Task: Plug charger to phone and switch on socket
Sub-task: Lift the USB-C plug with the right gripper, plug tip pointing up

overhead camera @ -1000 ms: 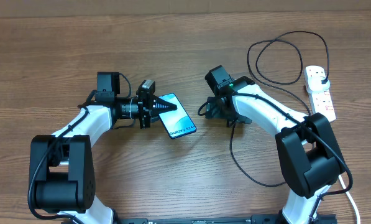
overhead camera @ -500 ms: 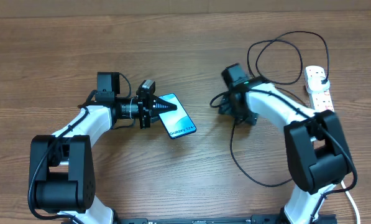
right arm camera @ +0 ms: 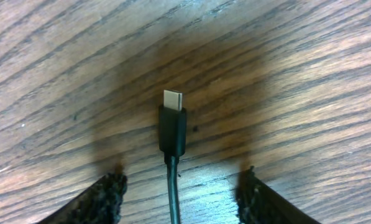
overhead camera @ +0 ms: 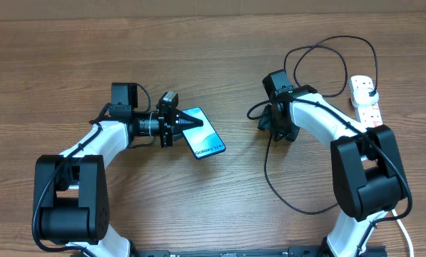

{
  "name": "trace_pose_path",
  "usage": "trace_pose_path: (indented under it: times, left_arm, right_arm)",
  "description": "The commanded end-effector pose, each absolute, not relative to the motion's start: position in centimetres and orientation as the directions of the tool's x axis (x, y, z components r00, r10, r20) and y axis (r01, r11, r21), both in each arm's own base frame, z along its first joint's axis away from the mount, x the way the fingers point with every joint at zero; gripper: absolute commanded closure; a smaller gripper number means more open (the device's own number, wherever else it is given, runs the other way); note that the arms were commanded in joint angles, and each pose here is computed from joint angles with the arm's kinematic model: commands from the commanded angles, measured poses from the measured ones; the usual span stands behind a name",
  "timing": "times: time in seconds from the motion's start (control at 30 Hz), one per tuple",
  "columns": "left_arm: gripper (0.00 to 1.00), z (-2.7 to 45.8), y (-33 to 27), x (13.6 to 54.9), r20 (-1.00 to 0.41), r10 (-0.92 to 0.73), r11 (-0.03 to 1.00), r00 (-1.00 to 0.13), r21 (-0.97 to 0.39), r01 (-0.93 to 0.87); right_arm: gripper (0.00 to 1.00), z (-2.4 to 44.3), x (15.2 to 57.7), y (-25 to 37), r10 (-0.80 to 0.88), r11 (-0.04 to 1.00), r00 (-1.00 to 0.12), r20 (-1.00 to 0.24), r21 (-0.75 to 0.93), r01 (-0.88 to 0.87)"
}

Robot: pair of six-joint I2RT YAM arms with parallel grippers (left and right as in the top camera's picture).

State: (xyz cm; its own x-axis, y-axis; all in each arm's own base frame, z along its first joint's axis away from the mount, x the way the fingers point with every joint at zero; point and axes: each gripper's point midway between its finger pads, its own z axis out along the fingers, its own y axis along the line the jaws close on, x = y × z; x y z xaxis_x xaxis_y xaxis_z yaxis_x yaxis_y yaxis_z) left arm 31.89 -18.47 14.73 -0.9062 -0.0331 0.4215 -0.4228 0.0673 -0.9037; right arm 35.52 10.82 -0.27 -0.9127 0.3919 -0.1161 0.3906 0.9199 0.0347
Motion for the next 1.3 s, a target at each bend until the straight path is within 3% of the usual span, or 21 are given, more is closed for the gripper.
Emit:
trace_pose_path:
  times: [0.0,0.1,0.17,0.6,0.87,0.97,1.0,1.03,1.27]
  left_arm:
    - [0.96,15.1,-18.4,31.9,0.398,-0.013,0.05,-0.917,-0.916,-0.398]
    - [0.96,15.1,-18.4,31.9,0.398,-0.012,0.049,-0.917,-0.916,-0.398]
    - [0.96,15.1,-18.4,31.9,0.399,-0.012,0.049,-0.917,-0.916,-0.399]
    - [0.96,15.2,-18.4,31.9,0.399,-0.007,0.045,-0.917,-0.916,-0.399]
    - [0.96,15.2,-18.4,31.9,0.399,-0.007,0.046,-0.917,-0.916,-0.399]
    - [0.96,15.2,-18.4,31.9,0.4,-0.006,0.045,-0.917,-0.916,-0.4]
    - [0.96,15.2,-18.4,31.9,0.399,-0.006,0.045,-0.917,-0.916,-0.399]
    - [0.94,15.2,-18.4,31.9,0.399,-0.007,0.046,-0.917,-0.916,-0.399]
    - [0.95,15.2,-18.4,31.9,0.399,-0.007,0.046,-0.917,-0.916,-0.399]
  right_arm:
    - [0.44,-5.6,31.7,11.8,0.391,0.919,-0.917,0.081,0.017,0.394]
    - [0.59,-5.8,31.7,11.8,0.392,0.919,-0.916,0.083,0.016,0.394]
    - [0.62,-5.7,31.4,11.7,0.392,0.919,-0.915,0.092,0.008,0.394]
    - [0.53,-5.5,29.1,10.9,0.396,0.918,-0.903,0.167,-0.059,0.392]
    - [0.53,-5.5,29.5,11.0,0.395,0.918,-0.906,0.154,-0.048,0.393]
    - [0.72,-5.6,29.8,11.1,0.395,0.918,-0.907,0.144,-0.039,0.394]
    - [0.88,-5.5,29.6,11.1,0.399,0.917,-0.905,0.149,-0.044,0.397]
    - [0.94,-5.5,29.6,11.1,0.398,0.917,-0.905,0.151,-0.045,0.396]
    - [0.96,-5.3,29.3,12.7,0.338,0.934,-0.919,0.205,0.043,0.353]
